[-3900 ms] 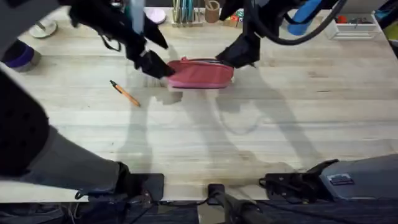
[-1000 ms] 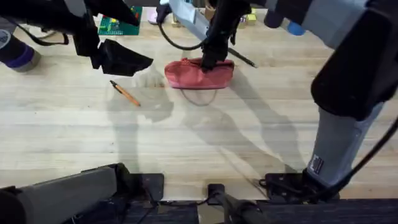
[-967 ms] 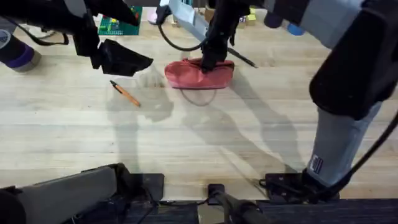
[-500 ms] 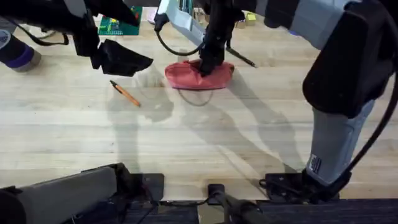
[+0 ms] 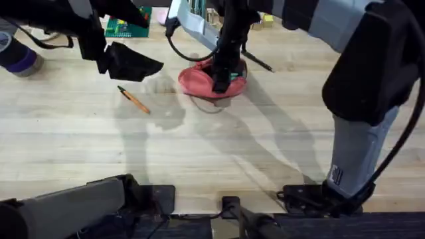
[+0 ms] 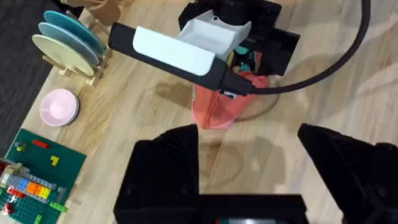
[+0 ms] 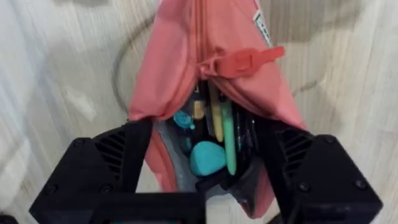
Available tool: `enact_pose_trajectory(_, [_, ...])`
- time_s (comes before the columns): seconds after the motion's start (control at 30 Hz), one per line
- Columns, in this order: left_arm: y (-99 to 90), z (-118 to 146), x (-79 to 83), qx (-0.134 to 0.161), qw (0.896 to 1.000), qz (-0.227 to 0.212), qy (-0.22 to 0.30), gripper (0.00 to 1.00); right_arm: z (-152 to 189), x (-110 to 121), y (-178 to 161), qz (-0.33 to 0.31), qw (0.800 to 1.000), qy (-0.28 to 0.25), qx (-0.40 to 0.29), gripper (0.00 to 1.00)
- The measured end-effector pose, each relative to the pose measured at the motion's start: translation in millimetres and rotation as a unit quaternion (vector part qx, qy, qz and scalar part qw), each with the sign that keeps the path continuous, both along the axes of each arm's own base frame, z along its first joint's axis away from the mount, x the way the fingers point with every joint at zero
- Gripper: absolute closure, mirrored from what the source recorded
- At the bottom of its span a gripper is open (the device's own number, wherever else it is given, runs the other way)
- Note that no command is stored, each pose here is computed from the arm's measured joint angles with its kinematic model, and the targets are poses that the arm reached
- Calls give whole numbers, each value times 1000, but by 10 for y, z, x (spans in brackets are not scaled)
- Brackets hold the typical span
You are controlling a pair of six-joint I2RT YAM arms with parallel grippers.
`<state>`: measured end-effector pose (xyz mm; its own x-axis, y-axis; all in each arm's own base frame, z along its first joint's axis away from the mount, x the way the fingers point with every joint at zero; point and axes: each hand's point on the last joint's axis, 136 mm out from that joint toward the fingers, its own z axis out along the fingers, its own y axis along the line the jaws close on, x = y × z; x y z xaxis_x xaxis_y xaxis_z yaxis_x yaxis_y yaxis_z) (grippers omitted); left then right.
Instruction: Unzip the bag, pick up the pens from the table one at a time and place them inside, then zip the bag closed.
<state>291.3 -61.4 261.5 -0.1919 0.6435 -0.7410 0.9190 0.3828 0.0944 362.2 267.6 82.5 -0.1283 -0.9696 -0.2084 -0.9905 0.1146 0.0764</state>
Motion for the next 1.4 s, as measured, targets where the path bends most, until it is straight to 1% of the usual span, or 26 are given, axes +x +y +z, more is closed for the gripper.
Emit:
enact_pose_trajectory(0.47, [0, 0, 0, 0, 1000, 0, 0, 7, -1, -9, -5, -1, 1000, 2, -1, 6])
enact_pose_trajectory(0.67, [0, 0, 0, 0, 1000, 0, 0, 7, 9, -13, -5, -13, 1000, 5, -2, 5])
enact_pose_trajectory(0.77, [0, 0, 0, 0, 1000, 0, 0, 8, 71, -30, -13, -21, 1000, 4, 0, 6])
enact_pose_trajectory(0.9, [0, 0, 0, 0, 1000, 0, 0, 7, 273, -70, -22, -26, 1000, -6, 8, 6])
enact_pose_trajectory(1.1, [0, 0, 1, 0, 1000, 0, 0, 6, 690, -133, -41, -30, 998, -38, 33, 6])
enact_pose_trajectory(1.3, [2, 3, 8, 0, 1000, 0, -2, 7, 996, -169, -83, -40, 996, -64, 53, 6])
enact_pose_trajectory(1.33, [2, 2, 8, 1, 1000, 0, -2, 7, 1187, -113, -196, -82, 991, -76, 69, 6])
enact_pose_trajectory(1.4, [2, 2, 8, 1, 1000, 0, -2, 7, 1268, -26, -298, -116, 987, -83, 78, 6])
